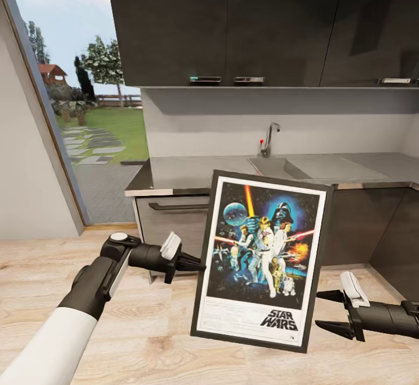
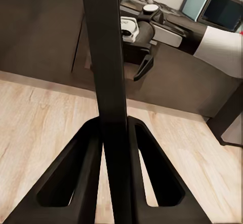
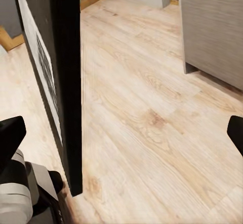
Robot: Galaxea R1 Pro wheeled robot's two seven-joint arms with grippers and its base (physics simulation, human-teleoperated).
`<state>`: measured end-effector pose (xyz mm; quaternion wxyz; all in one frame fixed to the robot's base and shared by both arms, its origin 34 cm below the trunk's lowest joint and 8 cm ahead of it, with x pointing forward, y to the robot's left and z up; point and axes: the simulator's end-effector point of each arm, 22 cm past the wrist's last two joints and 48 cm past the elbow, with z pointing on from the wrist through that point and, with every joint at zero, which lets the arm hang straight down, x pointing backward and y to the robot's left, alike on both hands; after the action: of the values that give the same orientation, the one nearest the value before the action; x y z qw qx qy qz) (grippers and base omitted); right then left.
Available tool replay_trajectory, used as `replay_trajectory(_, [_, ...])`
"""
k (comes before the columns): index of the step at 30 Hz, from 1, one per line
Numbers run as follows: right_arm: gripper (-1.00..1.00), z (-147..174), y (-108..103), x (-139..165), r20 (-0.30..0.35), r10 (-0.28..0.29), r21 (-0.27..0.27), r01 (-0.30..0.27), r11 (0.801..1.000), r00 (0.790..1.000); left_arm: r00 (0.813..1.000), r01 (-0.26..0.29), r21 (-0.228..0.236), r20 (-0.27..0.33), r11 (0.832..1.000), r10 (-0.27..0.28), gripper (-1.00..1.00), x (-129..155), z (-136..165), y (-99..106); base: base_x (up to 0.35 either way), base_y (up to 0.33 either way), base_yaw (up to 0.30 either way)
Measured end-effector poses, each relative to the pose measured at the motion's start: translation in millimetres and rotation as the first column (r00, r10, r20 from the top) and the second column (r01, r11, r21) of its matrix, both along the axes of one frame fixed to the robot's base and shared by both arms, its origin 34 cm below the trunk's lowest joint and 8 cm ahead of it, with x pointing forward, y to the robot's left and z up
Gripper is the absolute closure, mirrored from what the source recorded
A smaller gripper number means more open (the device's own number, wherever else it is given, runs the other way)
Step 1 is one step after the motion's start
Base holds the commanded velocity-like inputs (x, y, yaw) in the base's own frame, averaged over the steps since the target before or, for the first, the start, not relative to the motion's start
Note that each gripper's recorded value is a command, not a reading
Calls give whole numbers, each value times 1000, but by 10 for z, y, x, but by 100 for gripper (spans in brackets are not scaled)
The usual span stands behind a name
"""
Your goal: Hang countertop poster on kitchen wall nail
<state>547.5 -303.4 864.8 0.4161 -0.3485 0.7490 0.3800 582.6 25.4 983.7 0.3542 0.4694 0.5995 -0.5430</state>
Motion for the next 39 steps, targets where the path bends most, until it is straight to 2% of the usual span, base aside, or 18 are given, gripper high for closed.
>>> replay_trajectory(22, [-100, 0, 22, -8, 0, 7, 3, -7, 1000, 1000, 1000, 12, 4, 3, 1000, -12, 100, -29, -5, -22, 0, 0, 0])
replay_trajectory(28, [-100, -12, 21, -13, -2, 8, 4, -8, 1000, 1000, 998, 16, 0, 56, 1000, -16, 100, -19, 9, -2, 0, 0, 0])
replay_trajectory(39, [-100, -14, 26, -13, -2, 8, 5, -8, 1000, 1000, 996, 16, -3, 87, 1000, -16, 100, -16, 56, 9, 0, 0, 0])
